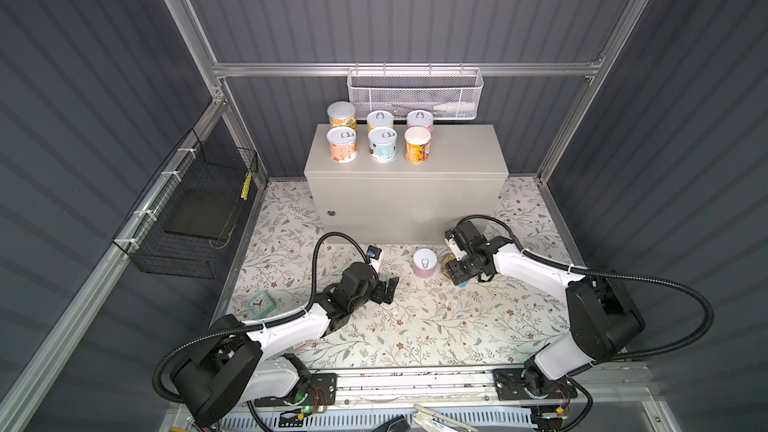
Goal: Place and organize the canned foods onto the counter
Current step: 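Close the right gripper on the gold tin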
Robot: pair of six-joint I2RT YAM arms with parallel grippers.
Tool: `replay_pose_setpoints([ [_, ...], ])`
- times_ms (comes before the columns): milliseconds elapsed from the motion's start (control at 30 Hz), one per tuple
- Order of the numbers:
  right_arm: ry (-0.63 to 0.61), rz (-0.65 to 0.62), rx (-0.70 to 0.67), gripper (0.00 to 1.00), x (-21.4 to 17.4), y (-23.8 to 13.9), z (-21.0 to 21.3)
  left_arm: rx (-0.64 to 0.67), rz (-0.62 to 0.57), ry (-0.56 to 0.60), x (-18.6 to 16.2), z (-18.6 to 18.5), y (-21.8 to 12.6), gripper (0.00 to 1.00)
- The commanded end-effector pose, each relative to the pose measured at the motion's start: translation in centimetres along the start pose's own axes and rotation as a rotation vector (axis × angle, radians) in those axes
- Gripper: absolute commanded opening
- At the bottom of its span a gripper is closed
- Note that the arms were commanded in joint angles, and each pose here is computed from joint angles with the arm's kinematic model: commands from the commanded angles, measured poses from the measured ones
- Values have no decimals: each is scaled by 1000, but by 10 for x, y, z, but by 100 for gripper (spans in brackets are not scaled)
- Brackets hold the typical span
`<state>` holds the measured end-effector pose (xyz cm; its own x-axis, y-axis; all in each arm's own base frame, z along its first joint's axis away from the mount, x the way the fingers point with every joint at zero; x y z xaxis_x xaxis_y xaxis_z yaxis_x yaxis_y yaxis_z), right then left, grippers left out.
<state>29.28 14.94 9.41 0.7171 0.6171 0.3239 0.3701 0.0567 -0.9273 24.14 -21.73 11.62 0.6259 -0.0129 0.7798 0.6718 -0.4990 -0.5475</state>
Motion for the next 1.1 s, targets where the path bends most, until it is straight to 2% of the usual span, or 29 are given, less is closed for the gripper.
replay_pose_setpoints([
  [0, -14, -27, -12, 75, 9, 0, 0, -6, -12, -11, 9, -5, 2, 100],
  [333, -25, -10, -25, 70, 5, 7, 1, 2, -1, -12, 7, -4, 5, 100],
  [633, -9, -36, 29, 54, -2, 6, 11, -1, 11, -17, 6, -5, 7, 100],
  [1067, 136, -200, 84, 51, -1, -47, 12, -26, 10, -32, 4, -7, 7, 100],
])
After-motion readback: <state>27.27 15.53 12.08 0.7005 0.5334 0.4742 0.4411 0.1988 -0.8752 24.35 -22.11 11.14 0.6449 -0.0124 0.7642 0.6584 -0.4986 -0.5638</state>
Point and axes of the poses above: each gripper's point midway between its finger pads, its own y axis out along the fingers, its own z axis along the line the jaws close on, x = y × z, the point moved 4 cm from there along -y, back along the fingers, and after that the axes turned 12 degrees about -y, right-handed, at the moved point
